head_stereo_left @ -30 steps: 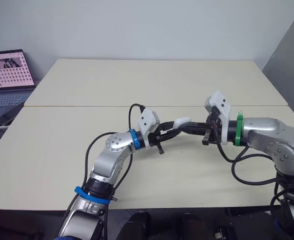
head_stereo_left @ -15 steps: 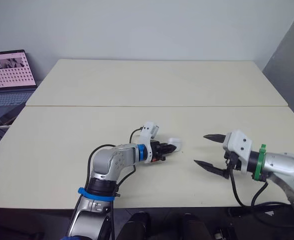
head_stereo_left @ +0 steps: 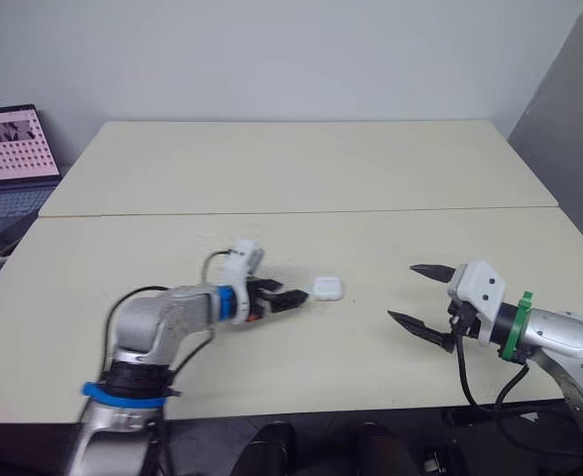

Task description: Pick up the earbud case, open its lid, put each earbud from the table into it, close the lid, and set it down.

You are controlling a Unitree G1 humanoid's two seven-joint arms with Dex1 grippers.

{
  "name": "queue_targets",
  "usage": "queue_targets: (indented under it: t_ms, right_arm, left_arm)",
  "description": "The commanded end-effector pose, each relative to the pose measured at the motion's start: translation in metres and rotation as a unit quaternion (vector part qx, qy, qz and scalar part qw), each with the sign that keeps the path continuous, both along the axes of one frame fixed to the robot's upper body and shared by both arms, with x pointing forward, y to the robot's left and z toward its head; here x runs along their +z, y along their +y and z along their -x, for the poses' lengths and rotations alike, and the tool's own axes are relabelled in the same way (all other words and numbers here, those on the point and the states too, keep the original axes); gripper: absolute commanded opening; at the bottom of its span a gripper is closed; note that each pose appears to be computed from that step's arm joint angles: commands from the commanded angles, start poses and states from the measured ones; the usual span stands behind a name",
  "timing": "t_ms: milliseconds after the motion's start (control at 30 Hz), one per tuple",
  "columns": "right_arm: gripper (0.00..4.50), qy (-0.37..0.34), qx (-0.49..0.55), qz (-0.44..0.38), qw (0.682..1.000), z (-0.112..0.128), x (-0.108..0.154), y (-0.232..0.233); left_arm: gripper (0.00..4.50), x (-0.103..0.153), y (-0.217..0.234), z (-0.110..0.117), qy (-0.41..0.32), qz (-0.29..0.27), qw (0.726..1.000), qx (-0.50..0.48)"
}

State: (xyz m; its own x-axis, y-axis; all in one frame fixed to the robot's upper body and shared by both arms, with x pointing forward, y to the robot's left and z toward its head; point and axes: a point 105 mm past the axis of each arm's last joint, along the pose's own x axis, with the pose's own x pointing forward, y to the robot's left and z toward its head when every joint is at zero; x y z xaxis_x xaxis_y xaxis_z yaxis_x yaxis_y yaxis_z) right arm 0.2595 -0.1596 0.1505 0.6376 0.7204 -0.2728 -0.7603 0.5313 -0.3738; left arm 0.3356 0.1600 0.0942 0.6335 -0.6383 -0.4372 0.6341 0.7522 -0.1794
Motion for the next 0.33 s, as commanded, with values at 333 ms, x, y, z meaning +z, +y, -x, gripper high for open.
queue_targets:
  t_ms: [333]
  right_arm:
    - [4.50, 0.013, 0.011, -0.060, 0.998, 0.001, 0.050, -0.014]
  left_arm:
    - [4.45, 0.104, 0.040, -0.037, -0.340, -0.078, 0.935, -0.058]
